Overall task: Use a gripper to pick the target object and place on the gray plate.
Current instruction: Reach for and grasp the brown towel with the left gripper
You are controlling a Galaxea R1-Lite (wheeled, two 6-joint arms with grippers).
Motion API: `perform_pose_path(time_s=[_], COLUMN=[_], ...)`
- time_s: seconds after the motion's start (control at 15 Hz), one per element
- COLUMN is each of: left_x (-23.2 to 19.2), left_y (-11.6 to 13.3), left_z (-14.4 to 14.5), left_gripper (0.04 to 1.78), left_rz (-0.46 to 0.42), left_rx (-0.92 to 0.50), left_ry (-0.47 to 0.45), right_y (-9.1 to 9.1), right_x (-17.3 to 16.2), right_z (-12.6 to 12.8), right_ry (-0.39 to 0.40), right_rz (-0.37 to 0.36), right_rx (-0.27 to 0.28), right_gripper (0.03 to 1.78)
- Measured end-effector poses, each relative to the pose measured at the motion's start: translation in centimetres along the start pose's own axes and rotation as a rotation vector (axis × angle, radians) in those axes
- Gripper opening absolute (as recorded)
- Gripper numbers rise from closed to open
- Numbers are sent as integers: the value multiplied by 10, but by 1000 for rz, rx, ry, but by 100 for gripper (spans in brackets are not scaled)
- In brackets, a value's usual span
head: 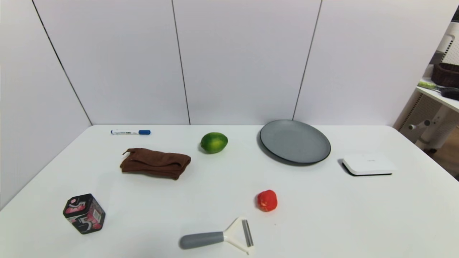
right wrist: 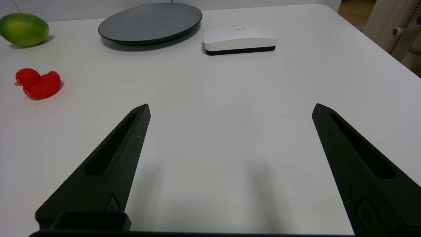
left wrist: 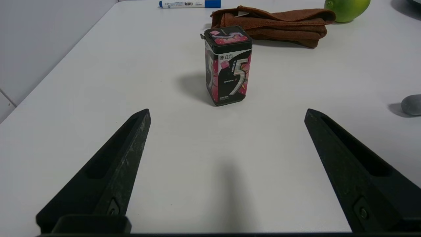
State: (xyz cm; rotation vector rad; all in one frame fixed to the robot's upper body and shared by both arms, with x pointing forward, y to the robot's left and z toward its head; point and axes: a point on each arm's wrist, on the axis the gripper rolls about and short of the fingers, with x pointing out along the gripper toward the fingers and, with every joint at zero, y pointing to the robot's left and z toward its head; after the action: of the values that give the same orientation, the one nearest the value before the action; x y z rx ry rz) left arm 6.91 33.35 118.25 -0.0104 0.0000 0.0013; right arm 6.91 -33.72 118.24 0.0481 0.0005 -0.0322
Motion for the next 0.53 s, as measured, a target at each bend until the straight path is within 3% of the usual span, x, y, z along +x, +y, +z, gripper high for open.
perform_pose_path(time_s=[0.53], left_x=[0], left_y=[0], left_z=[0], left_gripper=[169], left_rz=[0], left_rx=[0], left_ry=[0], right_y=[0], right_x=[0], right_z=[0], right_ry=[0], right_rz=[0], right_rx=[-1], right_gripper=[170])
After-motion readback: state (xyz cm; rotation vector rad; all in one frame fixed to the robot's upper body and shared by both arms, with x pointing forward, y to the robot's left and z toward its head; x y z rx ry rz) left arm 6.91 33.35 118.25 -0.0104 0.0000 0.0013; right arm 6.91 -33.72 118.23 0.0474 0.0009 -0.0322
